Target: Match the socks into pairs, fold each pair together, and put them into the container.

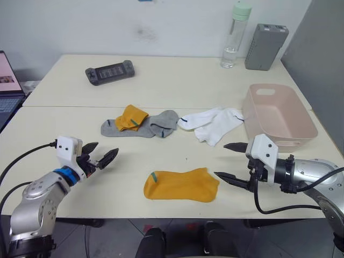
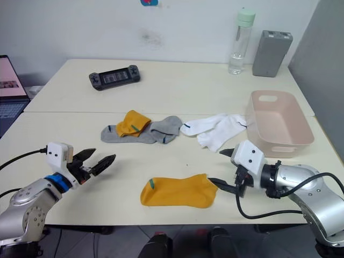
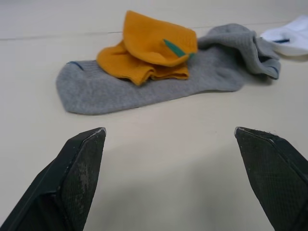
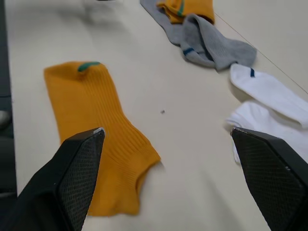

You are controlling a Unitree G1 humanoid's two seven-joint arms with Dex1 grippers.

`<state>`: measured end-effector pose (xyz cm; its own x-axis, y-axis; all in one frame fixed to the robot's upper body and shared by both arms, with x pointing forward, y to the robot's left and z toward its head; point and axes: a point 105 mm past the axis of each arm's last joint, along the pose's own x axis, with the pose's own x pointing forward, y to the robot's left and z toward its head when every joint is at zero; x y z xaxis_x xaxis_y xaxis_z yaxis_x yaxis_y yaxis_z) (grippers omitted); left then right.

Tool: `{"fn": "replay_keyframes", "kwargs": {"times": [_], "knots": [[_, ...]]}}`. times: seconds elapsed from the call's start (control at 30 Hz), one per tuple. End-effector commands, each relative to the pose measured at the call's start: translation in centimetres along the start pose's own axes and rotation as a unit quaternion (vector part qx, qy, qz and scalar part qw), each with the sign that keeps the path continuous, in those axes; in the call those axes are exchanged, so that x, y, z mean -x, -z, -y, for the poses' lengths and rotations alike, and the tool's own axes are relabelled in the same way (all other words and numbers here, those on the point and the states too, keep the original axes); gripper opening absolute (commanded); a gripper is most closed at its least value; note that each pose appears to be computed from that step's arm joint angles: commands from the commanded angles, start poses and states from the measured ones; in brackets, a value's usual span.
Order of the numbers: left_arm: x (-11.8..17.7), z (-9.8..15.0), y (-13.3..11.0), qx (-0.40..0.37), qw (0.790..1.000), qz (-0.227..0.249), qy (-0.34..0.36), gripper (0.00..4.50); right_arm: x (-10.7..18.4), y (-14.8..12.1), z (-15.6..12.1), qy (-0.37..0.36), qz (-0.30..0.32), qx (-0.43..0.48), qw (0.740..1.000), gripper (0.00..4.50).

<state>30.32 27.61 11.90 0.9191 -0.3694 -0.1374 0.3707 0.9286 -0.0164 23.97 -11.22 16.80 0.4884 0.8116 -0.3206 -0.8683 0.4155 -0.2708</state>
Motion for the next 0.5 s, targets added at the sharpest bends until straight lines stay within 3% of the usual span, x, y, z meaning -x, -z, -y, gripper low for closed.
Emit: {"fn": "replay_keyframes", "kwargs": {"times": [0.03,0.2,0.5], "knots": [[-1.4,0.0,-2.0,-0.007,1.0,0.023,0.004,4.47,-0.4,-2.4,-0.2,0.0,0.04,0.04,0.998,4.5],[-4.4,-0.4,-2.9,-0.019,1.0,0.015,0.005,4.47,-1.8,-4.1,0.3,0.009,0.063,0.06,0.996,4.5],[-9.4,-1.0,-3.4,0.027,0.999,-0.018,-0.041,4.47,-2.6,-4.1,-0.1,-0.001,0.057,0.061,0.996,4.5]]}}
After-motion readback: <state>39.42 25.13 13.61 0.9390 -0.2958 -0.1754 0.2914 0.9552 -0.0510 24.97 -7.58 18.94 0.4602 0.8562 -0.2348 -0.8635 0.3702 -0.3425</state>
